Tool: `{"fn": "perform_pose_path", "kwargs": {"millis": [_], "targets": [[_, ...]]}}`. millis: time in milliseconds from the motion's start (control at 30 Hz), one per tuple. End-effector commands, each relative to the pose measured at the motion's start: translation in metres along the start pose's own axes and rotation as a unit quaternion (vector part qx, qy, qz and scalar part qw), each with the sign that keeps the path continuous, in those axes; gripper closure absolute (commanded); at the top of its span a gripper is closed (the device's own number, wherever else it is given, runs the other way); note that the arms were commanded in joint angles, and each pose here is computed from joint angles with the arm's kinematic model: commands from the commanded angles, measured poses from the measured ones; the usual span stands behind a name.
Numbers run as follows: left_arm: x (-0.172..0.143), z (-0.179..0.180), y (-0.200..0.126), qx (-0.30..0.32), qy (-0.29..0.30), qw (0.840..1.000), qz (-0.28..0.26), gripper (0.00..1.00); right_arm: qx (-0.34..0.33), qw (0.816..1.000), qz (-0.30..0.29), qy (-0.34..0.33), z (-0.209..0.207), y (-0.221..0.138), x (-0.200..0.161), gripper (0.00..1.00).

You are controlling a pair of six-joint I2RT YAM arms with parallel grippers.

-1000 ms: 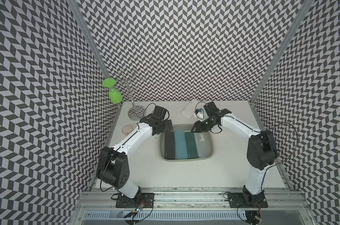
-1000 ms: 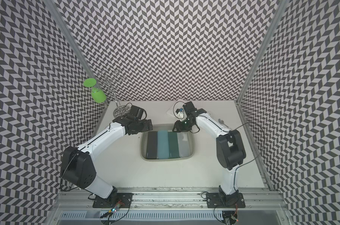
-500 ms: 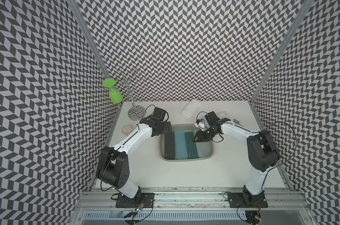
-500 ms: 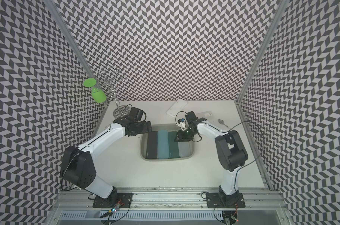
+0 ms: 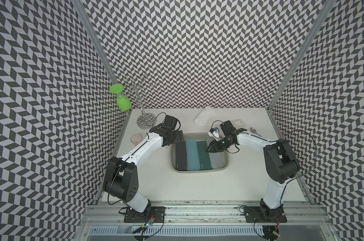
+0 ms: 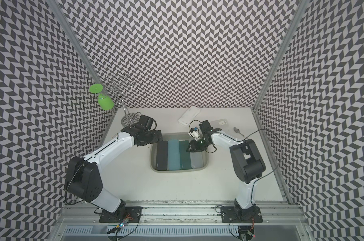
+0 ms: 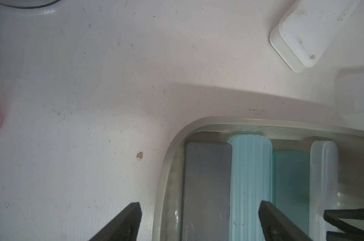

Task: Put the pencil case into the storage box
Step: Adjust the pencil case in the storage box.

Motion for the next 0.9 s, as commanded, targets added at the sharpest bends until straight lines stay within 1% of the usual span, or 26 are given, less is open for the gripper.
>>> {"fn": "perform_pose_path", "kwargs": {"millis": [0, 67, 100, 267, 400, 500, 633, 867], "targets": [[0.004, 0.0, -0.006, -0.002, 0.003, 1.0, -0.015, 0.07, -0.067, 0.994, 0.074, 0.036, -0.045, 0.039, -0.033, 0.63], [0.007, -0.001, -0.007, -0.002, 0.007, 1.0, -0.016, 0.07, -0.072, 0.994, 0.077, 0.033, -0.045, 0.038, -0.033, 0.64], [0.009, -0.002, -0.008, -0.001, 0.01, 1.0, -0.018, 0.07, -0.077, 0.994, 0.068, 0.029, -0.041, 0.033, -0.029, 0.64], [0.017, -0.008, -0.015, 0.001, 0.022, 0.999, -0.032, 0.07, -0.088, 0.996, 0.009, 0.006, -0.01, -0.013, 0.012, 0.62], [0.022, -0.021, -0.022, 0.001, 0.043, 0.998, -0.041, 0.07, -0.097, 0.994, -0.039, -0.007, 0.014, -0.057, 0.043, 0.62], [0.024, -0.029, -0.026, -0.004, 0.05, 0.998, -0.045, 0.07, -0.102, 0.993, -0.053, -0.013, 0.021, -0.073, 0.057, 0.62], [0.017, -0.032, -0.027, -0.006, 0.053, 0.998, -0.043, 0.07, -0.087, 0.995, -0.051, -0.015, 0.022, -0.068, 0.061, 0.62], [0.001, -0.022, -0.025, 0.001, 0.051, 0.998, -0.024, 0.07, -0.054, 0.998, -0.03, -0.01, 0.014, -0.038, 0.042, 0.62]]}}
Point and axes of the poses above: each gripper's point midway between its finger pads, its own y axis out along the fingers, its own z axis along the line the jaws close on, x = y × z, the point moved 8 cm from there along -y, back along the fingers, and after that the axes turned 2 degrees about y, right-handed, at the moved point
